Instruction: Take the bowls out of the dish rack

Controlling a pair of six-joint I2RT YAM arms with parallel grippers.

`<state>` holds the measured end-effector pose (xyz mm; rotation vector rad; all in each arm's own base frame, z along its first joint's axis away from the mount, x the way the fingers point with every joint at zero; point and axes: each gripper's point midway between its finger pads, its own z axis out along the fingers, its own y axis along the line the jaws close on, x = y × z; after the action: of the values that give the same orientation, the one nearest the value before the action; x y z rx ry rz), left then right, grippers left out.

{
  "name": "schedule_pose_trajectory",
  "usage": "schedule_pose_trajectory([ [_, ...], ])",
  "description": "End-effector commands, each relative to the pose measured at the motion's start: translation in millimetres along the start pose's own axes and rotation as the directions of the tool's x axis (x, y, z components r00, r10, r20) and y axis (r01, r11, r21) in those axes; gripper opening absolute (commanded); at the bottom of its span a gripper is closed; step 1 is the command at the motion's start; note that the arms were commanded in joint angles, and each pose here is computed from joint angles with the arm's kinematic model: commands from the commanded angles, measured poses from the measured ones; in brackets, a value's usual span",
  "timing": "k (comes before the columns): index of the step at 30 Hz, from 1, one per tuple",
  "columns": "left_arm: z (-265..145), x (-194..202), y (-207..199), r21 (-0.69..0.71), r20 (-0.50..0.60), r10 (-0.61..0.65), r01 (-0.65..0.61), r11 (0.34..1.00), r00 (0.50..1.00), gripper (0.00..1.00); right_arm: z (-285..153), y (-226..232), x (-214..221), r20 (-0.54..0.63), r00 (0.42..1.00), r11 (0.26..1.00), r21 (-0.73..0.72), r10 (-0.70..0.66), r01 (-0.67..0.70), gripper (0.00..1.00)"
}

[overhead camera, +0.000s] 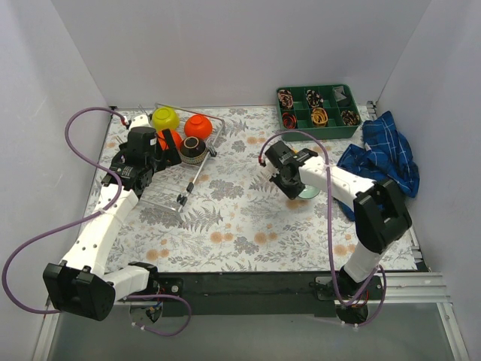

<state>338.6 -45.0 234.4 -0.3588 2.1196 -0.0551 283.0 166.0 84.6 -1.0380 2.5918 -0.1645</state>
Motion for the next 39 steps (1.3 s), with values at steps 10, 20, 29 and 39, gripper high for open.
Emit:
schedule_pose_trajectory([
  [10, 6, 6, 3, -0.010, -0.023, 0.049, -0.049, 0.999, 0.999, 0.98, 14, 0, -3, -0.051, 0.999, 0.999, 0.033, -0.011, 0.013, 0.61],
  [20, 37, 7, -3, -0.037, -0.071, 0.108, -0.111, 0.993, 0.992, 0.98, -69, 6, -41, 0.214, 0.970, 0.993, -0.066, 0.111, -0.099, 0.85],
  [29, 79, 2, 5, -0.185, -0.159, 0.159, -0.188, 0.965, 0.974, 0.98, -100, 20, -32, 0.364, 0.918, 0.981, -0.165, 0.155, -0.100, 0.86],
  [39, 64, 14, 60, -0.457, -0.227, 0.123, -0.217, 0.863, 0.966, 0.98, -118, 52, -29, 0.467, 0.861, 0.941, -0.336, 0.203, -0.040, 0.86],
])
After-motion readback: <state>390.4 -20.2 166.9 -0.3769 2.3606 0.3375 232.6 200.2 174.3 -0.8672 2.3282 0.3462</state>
